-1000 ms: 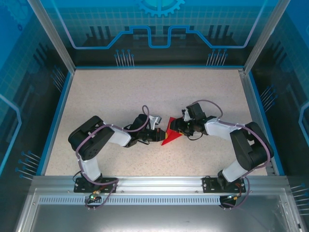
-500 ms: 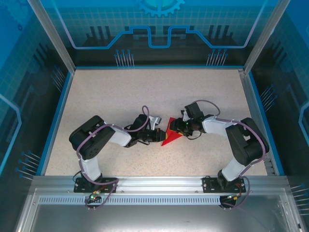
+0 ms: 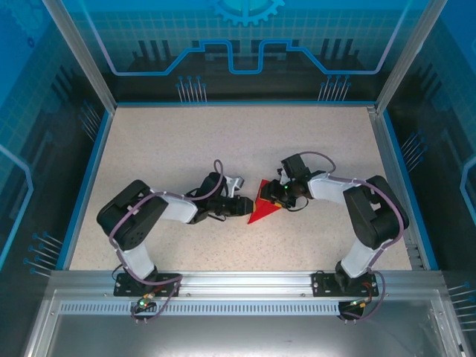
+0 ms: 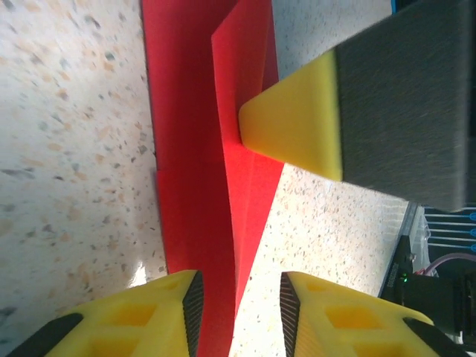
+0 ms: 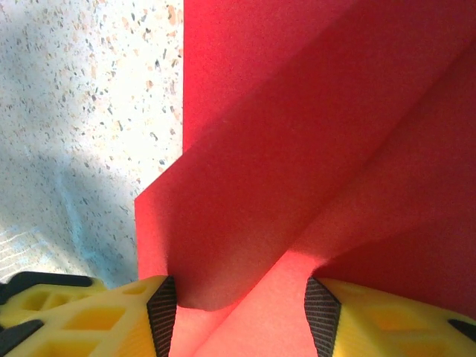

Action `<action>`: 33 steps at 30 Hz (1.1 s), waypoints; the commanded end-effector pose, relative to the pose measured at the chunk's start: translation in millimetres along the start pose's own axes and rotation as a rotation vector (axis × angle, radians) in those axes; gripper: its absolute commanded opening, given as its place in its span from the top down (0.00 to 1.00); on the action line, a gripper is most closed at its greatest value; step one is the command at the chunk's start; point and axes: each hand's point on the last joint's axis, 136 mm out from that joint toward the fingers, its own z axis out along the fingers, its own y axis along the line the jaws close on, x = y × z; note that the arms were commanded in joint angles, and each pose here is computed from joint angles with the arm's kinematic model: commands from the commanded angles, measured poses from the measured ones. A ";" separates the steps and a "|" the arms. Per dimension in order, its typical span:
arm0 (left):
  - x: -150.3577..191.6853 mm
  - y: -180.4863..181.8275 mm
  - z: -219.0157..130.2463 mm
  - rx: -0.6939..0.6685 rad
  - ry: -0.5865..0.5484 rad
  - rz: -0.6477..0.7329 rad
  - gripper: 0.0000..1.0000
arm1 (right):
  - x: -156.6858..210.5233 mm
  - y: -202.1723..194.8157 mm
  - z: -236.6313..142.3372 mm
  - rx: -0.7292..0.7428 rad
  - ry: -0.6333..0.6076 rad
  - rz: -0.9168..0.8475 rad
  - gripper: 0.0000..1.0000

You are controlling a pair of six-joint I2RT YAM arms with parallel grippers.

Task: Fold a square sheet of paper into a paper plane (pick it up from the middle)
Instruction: Fourth fold the wing at the center of the table.

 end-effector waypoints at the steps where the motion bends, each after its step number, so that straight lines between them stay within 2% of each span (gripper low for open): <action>1: -8.8 -4.1 -11.9 -0.021 -0.016 0.019 0.64 | 9.2 -36.0 8.5 0.151 0.034 0.053 0.46; 9: -23.2 -14.5 -2.5 0.025 -0.027 -0.064 0.68 | 22.7 -57.3 12.4 0.252 0.085 0.085 0.52; 13: -27.4 -23.0 2.3 0.070 -0.021 -0.071 0.74 | 16.7 -54.8 11.7 0.280 0.082 0.080 0.52; 21: -20.2 -19.2 7.1 0.061 0.026 -0.067 0.81 | 20.2 -58.3 13.5 0.363 0.125 0.065 0.49; 33: -9.2 -17.7 18.7 0.076 0.094 -0.059 0.90 | 26.9 -67.5 25.3 0.447 0.187 0.076 0.49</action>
